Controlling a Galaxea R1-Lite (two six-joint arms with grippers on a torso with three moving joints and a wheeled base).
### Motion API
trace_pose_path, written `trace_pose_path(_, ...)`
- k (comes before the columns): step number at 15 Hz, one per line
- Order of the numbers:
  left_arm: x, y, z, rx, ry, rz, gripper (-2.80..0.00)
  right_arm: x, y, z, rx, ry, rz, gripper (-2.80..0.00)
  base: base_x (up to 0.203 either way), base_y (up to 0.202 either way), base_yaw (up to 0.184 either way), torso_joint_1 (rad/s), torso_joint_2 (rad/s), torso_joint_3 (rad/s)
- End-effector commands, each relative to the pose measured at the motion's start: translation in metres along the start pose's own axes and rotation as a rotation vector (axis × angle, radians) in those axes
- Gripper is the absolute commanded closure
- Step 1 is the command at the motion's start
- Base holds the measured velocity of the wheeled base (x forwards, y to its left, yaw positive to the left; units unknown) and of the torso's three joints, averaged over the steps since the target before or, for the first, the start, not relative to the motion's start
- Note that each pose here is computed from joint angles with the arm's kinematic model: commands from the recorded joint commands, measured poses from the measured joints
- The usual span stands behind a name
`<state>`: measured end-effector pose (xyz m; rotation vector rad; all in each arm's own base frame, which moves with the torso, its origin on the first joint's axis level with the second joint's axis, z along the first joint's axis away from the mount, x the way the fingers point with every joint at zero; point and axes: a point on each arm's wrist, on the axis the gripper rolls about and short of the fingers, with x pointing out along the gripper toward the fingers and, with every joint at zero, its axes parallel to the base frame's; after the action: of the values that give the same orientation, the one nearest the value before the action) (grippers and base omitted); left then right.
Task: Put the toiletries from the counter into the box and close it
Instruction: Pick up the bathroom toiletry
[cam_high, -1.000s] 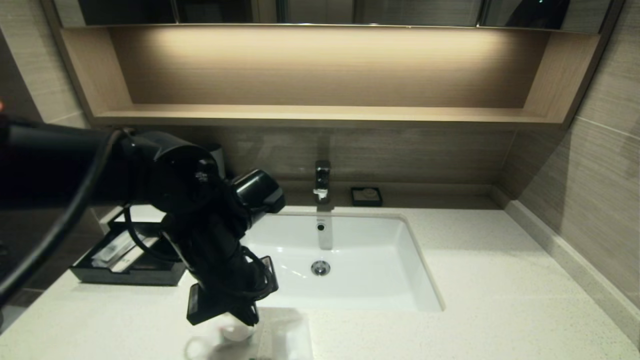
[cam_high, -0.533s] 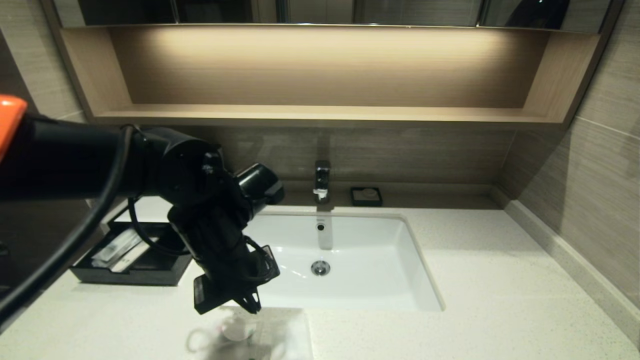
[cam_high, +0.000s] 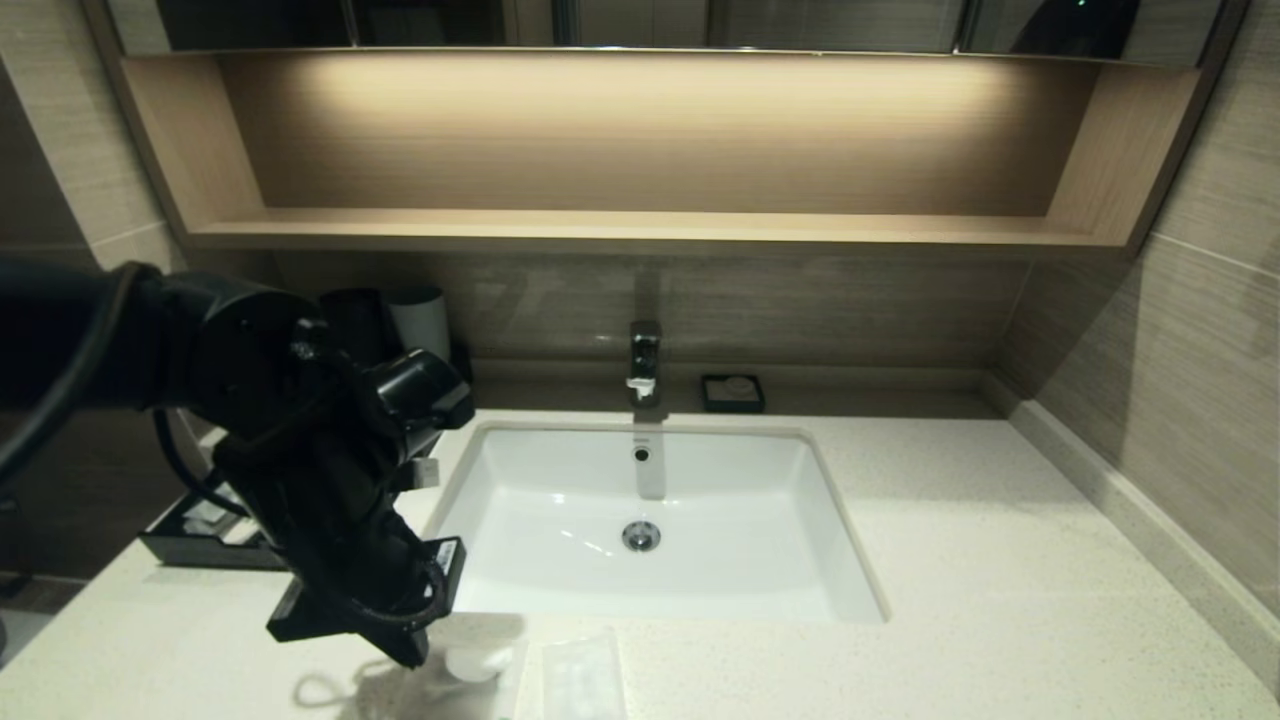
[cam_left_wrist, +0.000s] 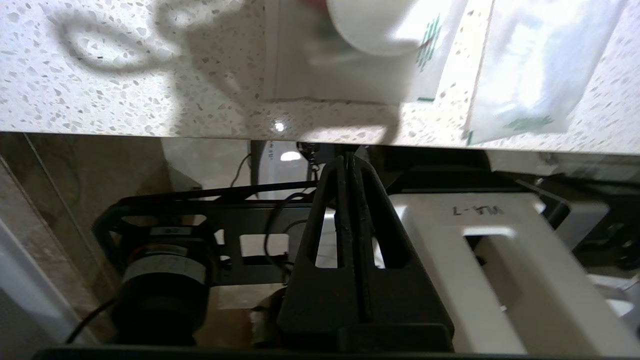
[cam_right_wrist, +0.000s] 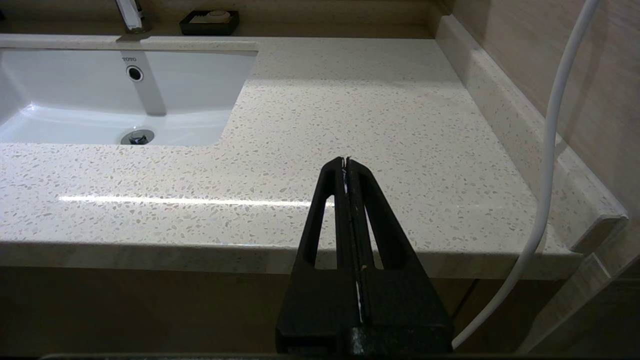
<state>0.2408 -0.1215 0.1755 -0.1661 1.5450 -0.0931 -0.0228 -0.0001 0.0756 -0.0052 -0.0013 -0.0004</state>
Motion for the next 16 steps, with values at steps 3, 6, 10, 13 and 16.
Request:
trace_pose_path(3,0.008,0.01,-0.01,0.155,-0.014,-0.007,0.0,0.0,0.0,0.0,0.0,0.001,0.0,0.0,0.0,0.0,0.0,0.0,0.0,0.0)
trace_pose_path(6,0.011,0.01,-0.01,0.257,-0.014,-0.006,0.0,0.0,0.0,0.0,-0.001,0.001,0.0,0.0,0.0,0.0,0.0,0.0,0.0,0.0)
trace_pose_path(10,0.014,0.009,-0.008,0.357,-0.013,-0.006,0.0,0.0,0.0,0.0,-0.001,0.001,0.0,0.0,0.0,0.0,0.0,0.0,0.0,0.0)
trace_pose_path(13,0.019,0.011,-0.009,0.448,0.007,-0.001,0.0,0.0,0.0,0.0,-0.001,0.001,0.0,0.0,0.0,0.0,0.0,0.0,0.0,0.0)
trace_pose_path(16,0.02,0.013,-0.007,0.514,0.014,0.0,0.0,0.0,0.0,0.0,0.001,0.001,0.0,0.0,0.0,0.0,0.0,0.0,0.0,0.0)
